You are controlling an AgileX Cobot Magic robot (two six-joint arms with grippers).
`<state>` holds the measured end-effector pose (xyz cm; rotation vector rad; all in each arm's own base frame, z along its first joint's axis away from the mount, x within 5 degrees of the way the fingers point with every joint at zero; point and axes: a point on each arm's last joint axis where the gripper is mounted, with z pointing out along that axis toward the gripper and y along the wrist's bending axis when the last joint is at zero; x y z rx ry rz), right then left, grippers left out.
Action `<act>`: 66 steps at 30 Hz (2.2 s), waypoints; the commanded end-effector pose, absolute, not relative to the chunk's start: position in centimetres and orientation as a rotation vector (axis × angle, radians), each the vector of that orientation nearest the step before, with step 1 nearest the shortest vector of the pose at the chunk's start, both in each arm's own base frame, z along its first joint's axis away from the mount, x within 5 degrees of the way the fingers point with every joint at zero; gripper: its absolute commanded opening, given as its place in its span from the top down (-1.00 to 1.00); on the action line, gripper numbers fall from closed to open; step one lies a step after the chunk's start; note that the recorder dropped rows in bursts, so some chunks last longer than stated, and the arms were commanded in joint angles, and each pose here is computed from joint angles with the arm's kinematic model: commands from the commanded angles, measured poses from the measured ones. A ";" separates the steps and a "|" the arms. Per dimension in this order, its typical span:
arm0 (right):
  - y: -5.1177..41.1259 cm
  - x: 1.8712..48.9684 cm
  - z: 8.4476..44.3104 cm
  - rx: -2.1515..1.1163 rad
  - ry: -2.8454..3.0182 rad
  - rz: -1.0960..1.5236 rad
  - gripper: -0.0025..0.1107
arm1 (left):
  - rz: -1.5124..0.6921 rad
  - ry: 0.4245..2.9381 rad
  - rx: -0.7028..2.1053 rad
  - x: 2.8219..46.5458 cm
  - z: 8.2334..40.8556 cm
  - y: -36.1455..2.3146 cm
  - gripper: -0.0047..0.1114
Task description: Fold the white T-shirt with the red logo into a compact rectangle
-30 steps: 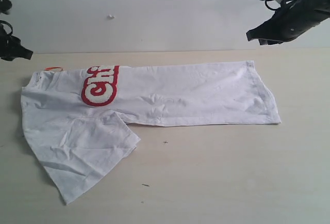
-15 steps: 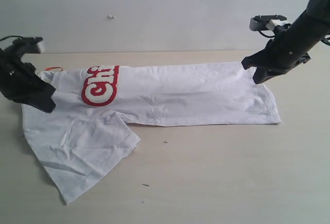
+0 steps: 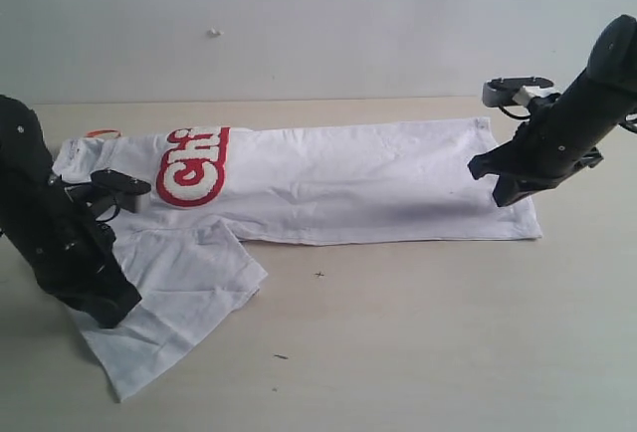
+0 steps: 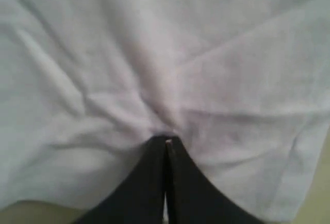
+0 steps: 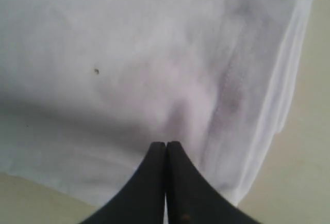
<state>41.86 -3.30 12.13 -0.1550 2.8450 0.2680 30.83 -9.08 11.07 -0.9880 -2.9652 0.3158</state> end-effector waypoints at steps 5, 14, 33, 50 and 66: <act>-3.1 40.6 11.1 -0.139 2.879 0.291 0.96 | 0.194 -2.798 -0.952 27.9 10.1 -8.3 0.92; -2.8 38.2 11.4 -0.114 2.899 0.300 0.96 | 0.133 -2.796 -0.941 25.4 12.4 -7.3 0.92; 1.2 36.3 15.2 -0.240 2.743 0.239 0.96 | 0.136 -3.541 -0.619 28.9 18.0 -6.6 0.92; 0.4 31.5 13.5 -0.185 2.922 0.119 0.96 | 0.139 -3.533 -0.613 30.1 17.6 -6.9 0.92; 0.2 37.0 14.3 -0.134 2.725 0.089 0.96 | 0.124 -3.416 -0.619 30.9 13.4 -7.1 0.92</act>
